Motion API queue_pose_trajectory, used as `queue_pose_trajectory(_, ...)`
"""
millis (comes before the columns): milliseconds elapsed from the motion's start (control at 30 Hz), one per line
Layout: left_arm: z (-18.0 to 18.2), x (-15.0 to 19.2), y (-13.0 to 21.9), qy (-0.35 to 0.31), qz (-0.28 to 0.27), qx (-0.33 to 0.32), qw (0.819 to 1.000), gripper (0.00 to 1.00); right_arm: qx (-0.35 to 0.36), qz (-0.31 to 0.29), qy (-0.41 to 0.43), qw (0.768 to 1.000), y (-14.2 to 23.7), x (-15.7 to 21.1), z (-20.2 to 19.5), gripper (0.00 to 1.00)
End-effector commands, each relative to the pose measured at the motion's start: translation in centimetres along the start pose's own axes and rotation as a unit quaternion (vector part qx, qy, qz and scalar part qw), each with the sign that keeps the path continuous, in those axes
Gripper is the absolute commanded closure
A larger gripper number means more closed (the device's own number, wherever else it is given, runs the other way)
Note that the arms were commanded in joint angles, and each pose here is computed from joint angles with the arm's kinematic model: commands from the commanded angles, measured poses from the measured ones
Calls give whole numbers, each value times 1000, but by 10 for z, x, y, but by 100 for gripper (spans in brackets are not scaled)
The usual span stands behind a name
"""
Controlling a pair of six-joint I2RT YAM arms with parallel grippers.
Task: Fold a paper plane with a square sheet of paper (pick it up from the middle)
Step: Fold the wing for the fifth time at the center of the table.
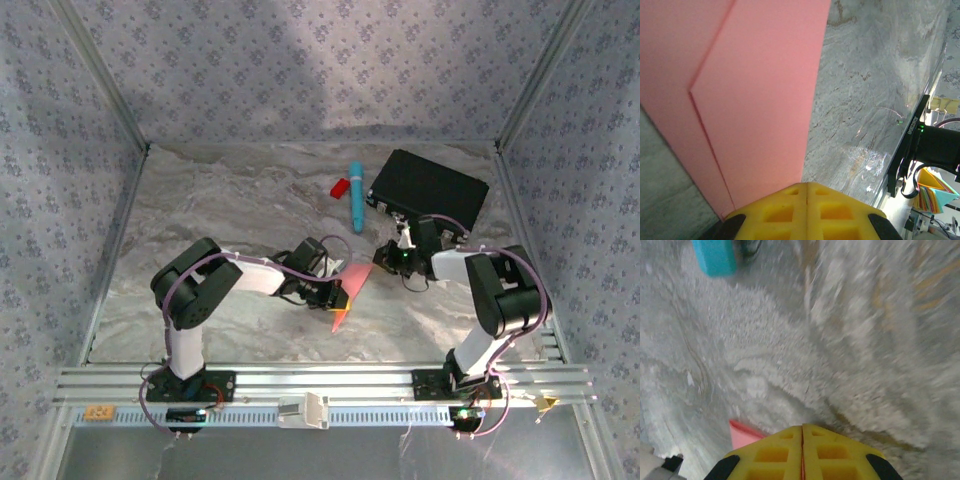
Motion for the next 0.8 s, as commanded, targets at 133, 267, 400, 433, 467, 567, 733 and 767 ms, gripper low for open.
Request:
queue_pose_trajectory(133, 50, 37, -6, 71, 45, -95, 992, 100, -34, -13, 40, 999, 20, 12, 34, 89)
queue_pose_trajectory(267, 47, 34, -5, 69, 41, -93, 992, 100, -48, 19, 69, 996, 12, 32, 52, 89)
queue_pose_trajectory(400, 45, 32, -5, 67, 38, -91, 993, 100, -51, 43, 71, 995, 3, 48, 55, 90)
queue_pose_trajectory(433, 44, 31, -5, 67, 37, -89, 993, 100, -56, 52, 73, 994, 0, 52, 57, 91)
queue_pose_trajectory(467, 42, 30, -5, 67, 34, -85, 993, 100, -60, 64, 73, 993, -2, 57, 57, 92)
queue_pose_trajectory(567, 39, 29, -3, 64, 30, -81, 994, 100, -38, 92, 71, 993, -9, 70, 48, 93)
queue_pose_trajectory(733, 29, 26, 1, 57, 24, -70, 996, 100, 20, 114, 60, 991, -17, 84, 19, 96)
queue_pose_trajectory(767, 24, 25, 2, 53, 21, -65, 996, 100, 26, 114, 57, 991, -19, 85, 15, 96)
Point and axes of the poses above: each hand's point on the last joint's axis, 136 mm out from that joint toward the fingers, its own y axis back along the fingers, its own z axis along the line the jaws close on, x = y × z, the point moved 4 cm from there along y, back along the fingers, and after that the axes turned 3 degrees about y, right-handed, at the moved point
